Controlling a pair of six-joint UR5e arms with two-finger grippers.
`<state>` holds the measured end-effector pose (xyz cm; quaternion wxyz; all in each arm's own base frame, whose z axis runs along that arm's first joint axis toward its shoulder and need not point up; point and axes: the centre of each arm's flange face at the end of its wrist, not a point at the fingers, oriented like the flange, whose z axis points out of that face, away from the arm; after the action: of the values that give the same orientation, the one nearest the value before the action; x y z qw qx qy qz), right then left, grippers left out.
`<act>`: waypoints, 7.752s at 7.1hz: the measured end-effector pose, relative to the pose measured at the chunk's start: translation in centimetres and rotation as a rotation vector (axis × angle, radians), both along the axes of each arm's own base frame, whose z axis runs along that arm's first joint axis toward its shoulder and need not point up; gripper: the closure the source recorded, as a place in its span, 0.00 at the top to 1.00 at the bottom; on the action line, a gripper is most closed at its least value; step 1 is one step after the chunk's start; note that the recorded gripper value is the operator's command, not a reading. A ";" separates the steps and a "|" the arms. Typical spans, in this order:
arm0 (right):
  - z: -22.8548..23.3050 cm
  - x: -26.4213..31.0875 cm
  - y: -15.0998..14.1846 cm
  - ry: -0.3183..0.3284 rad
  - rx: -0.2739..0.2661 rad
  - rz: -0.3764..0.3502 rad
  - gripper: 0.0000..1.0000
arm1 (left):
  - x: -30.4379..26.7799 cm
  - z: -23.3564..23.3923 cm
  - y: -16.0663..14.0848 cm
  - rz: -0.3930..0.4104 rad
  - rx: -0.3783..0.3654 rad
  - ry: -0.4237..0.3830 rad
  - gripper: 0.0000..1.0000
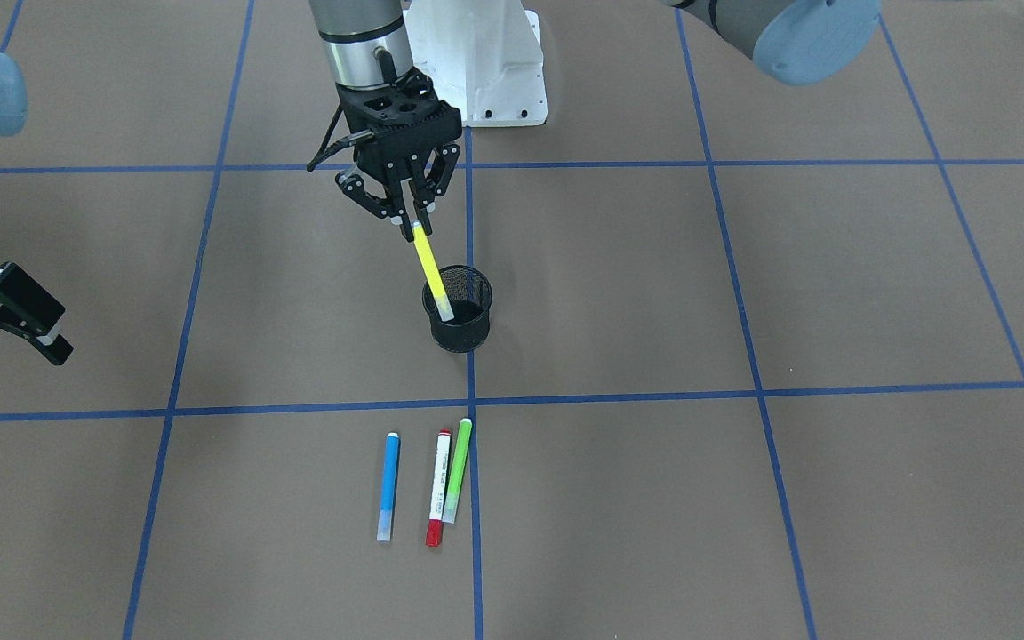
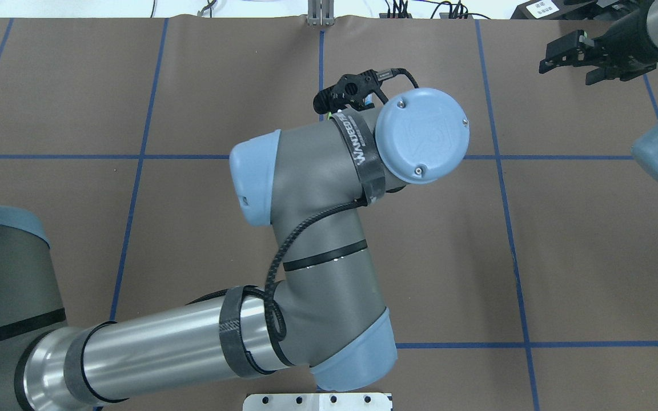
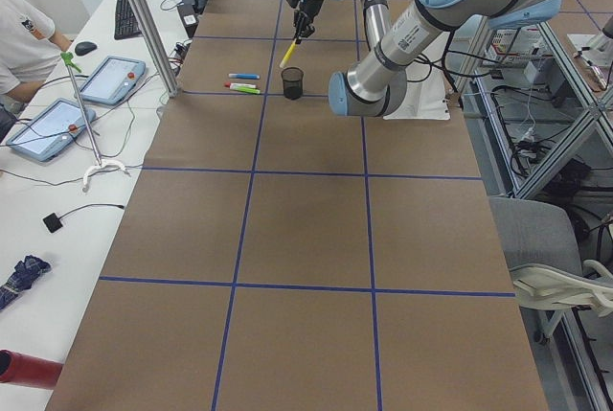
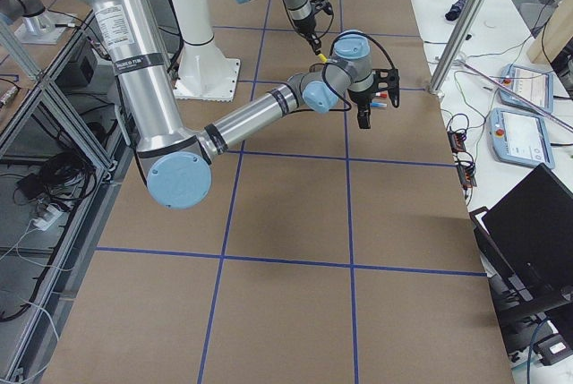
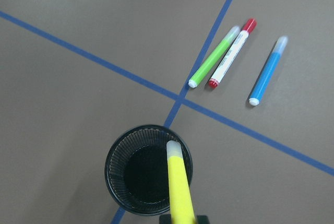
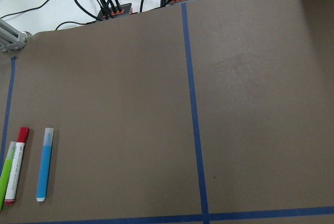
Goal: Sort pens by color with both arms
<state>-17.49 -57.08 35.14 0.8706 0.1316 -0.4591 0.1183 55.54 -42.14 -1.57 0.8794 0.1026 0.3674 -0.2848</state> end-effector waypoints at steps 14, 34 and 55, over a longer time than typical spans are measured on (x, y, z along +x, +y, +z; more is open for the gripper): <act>0.1 -0.6 -0.1 0.026 0.012 0.020 0.98 | 1.5 21.9 -24.4 -0.074 0.413 0.116 0.00; 21.6 19.3 -1.1 0.186 0.058 -0.200 0.99 | -49.8 54.5 -16.5 0.652 0.341 -0.162 0.99; 18.0 17.0 -3.0 0.213 -0.078 -0.340 0.99 | -57.1 60.6 -9.5 0.693 0.163 0.006 0.99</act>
<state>-0.53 -60.05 53.16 0.9261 0.0302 -0.3750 -0.0270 -1.57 -51.66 59.06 0.9117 0.0409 0.4044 0.0603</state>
